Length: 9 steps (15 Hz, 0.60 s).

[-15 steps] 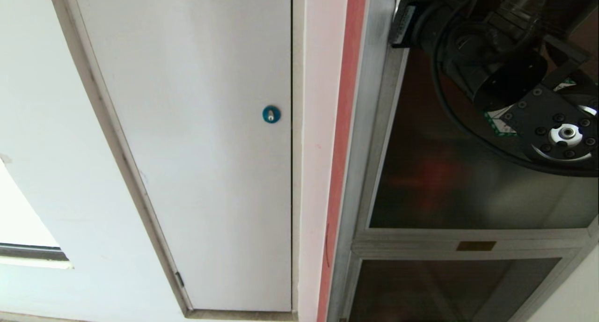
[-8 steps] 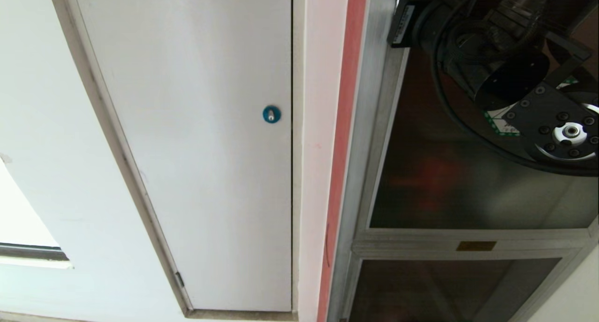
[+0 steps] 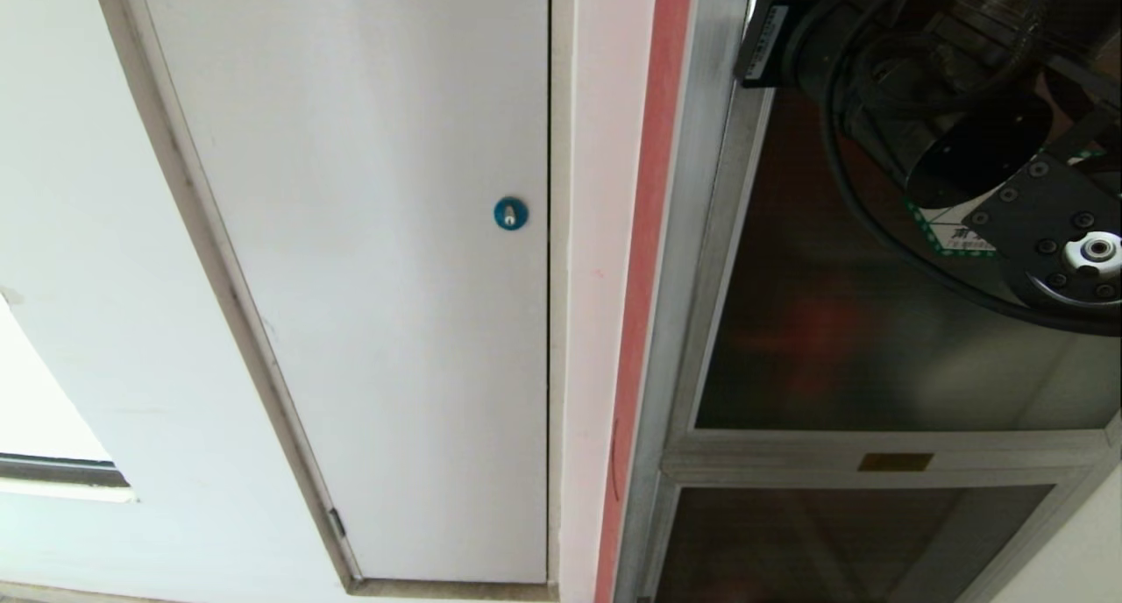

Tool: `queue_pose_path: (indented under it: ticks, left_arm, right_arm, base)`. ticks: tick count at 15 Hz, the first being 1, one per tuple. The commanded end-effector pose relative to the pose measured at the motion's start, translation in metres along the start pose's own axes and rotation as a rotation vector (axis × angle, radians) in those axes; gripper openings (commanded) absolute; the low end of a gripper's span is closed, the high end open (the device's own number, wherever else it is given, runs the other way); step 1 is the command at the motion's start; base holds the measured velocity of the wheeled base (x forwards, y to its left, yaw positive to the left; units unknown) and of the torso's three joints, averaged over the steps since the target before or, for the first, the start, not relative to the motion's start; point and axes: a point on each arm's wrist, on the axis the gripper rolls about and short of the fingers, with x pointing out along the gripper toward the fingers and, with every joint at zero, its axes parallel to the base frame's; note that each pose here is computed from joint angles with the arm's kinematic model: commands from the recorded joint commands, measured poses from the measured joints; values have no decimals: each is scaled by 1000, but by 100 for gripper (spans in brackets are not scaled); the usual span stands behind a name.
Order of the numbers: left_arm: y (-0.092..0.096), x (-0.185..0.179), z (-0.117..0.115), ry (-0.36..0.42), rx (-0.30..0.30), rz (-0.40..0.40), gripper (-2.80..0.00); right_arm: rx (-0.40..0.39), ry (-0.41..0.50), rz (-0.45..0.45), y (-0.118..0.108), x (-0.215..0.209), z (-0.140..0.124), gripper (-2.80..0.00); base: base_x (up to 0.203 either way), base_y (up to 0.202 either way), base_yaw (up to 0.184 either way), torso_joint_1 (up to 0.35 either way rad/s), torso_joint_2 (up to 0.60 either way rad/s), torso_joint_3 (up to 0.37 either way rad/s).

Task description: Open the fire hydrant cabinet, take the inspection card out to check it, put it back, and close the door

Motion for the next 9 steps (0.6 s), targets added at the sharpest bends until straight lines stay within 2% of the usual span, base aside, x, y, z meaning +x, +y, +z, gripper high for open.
queue_pose_path:
  ticks: [1, 9]
  left_arm:
    - [0, 1, -2, 7, 0, 1, -280]
    - [0, 1, -2, 7, 0, 1, -280]
  right_arm:
    - [8, -17, -8, -5, -5, 9, -280]
    - [20, -14, 6, -9, -24, 19, -280]
  base:
    - [0, 0, 0, 0, 0, 0]
    - [0, 0, 0, 0, 0, 0]
